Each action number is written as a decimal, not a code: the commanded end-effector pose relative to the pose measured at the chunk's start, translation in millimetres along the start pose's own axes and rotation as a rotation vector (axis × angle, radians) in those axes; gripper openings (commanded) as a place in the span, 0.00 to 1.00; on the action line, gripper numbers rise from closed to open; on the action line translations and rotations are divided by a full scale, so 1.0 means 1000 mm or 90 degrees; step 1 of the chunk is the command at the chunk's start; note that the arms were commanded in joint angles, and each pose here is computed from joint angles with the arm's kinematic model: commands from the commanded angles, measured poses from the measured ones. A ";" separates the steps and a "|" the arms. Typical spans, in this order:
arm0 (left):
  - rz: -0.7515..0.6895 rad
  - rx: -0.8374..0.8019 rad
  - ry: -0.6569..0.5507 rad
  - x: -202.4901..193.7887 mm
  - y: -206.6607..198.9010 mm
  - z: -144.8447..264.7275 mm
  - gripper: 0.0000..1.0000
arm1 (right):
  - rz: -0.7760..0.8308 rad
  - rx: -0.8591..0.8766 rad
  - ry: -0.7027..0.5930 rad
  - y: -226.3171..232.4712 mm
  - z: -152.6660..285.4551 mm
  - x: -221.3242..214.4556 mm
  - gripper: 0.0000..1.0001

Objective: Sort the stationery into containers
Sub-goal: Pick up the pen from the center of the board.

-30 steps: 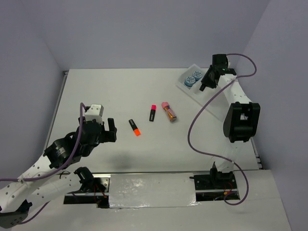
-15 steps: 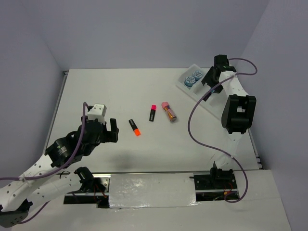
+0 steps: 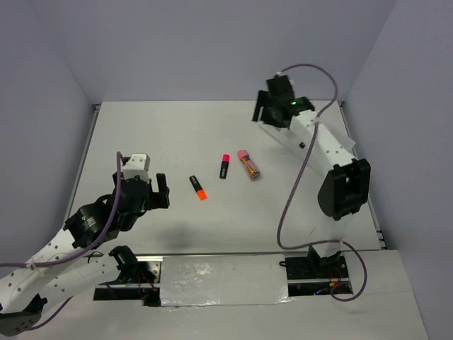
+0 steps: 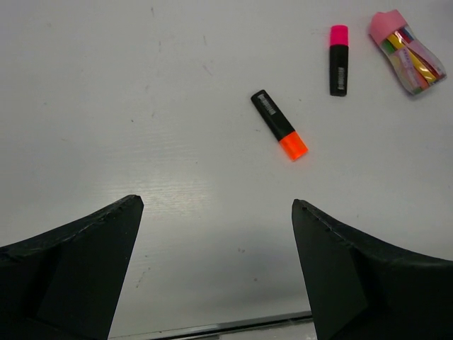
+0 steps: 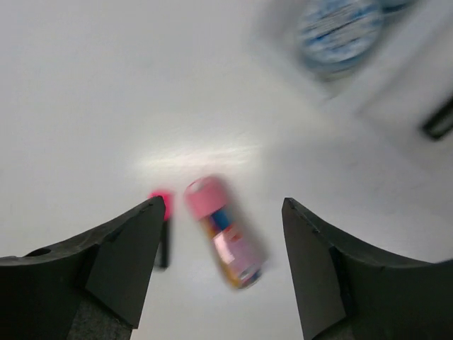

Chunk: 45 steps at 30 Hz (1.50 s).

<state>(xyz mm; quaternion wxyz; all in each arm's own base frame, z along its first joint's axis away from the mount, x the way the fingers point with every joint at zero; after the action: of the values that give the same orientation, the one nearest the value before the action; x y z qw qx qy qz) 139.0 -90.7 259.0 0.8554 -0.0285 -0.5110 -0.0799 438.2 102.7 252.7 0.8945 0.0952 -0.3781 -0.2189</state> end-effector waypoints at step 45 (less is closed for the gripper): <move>0.051 0.012 -0.056 0.011 0.010 0.013 0.99 | 0.203 0.109 0.258 0.128 -0.060 -0.250 0.17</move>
<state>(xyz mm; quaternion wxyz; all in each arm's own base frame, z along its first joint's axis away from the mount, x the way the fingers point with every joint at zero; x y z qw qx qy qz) 133.1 -78.4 265.3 0.8467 -0.0298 -0.5297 -0.0411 379.0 302.4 82.8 0.9690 0.0644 -0.2279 -0.0708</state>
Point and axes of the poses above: each gripper's point midway between its finger pads, its own z axis back along the fingers, its own y axis along the line the jaws close on, x = y × z, the point moved 7 cm from there along z, back along the fingers, and after that the axes turned 10 degrees about -z, right-handed, at the moved point
